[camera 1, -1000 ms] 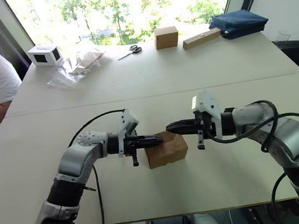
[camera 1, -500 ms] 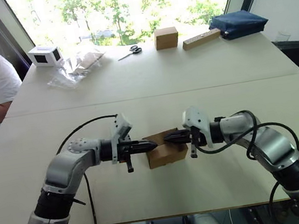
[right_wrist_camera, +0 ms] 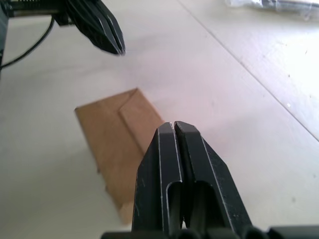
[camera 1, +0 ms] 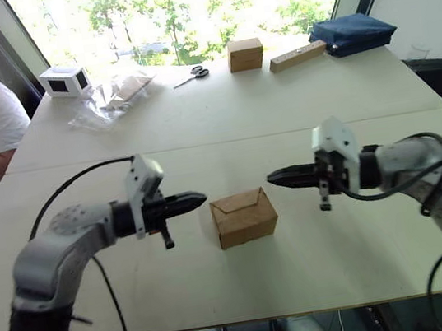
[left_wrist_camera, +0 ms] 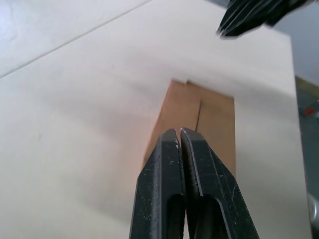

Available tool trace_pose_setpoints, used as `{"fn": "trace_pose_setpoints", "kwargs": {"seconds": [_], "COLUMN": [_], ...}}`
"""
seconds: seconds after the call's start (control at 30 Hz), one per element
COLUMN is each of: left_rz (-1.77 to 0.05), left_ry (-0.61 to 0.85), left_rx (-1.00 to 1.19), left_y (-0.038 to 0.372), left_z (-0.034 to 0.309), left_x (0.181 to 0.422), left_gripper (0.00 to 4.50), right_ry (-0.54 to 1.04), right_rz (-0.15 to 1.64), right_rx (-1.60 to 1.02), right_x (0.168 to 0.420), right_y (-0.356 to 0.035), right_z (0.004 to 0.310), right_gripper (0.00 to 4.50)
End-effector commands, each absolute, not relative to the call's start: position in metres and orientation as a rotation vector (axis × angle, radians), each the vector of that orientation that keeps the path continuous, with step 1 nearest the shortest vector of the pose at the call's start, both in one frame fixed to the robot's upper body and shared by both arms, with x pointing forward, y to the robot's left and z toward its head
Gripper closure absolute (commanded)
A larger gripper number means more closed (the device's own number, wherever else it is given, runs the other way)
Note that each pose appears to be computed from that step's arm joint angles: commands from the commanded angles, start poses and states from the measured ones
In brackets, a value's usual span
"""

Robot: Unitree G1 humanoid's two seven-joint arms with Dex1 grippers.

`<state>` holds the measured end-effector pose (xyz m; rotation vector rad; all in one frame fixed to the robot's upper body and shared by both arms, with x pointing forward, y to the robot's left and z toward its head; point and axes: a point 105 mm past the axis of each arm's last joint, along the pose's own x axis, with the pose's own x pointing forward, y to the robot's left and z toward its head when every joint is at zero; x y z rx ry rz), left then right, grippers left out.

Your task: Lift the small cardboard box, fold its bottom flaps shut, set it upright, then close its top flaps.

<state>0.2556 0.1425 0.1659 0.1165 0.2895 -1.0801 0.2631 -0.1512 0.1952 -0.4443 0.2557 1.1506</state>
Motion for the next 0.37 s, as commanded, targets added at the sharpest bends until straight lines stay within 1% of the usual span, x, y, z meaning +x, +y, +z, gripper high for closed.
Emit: {"fn": "trace_pose_setpoints", "kwargs": {"seconds": [0.03,0.17,0.3,0.37], "left_rz": [-1.037,-0.97,-0.924,-0.907], "left_ry": [0.216,0.289,0.327,0.342], "left_rx": [0.192,0.238,0.232,0.23], "left_y": [0.161,0.192,0.213,0.219], "left_z": [0.191,0.192,0.196,0.196], "left_x": [0.233,0.211,0.195,0.191], "left_gripper": [4.4,4.4,4.4,4.4], "right_ry": [0.289,0.366,0.376,0.375], "right_rz": [1.172,1.167,1.146,1.136], "right_rx": [-0.528,-0.547,-0.556,-0.556], "right_x": [0.247,0.236,0.235,0.235], "right_y": [-0.173,-0.197,-0.21,-0.214], "right_z": [0.207,0.213,0.223,0.226], "right_gripper": [4.5,4.5,4.5,4.5]}}
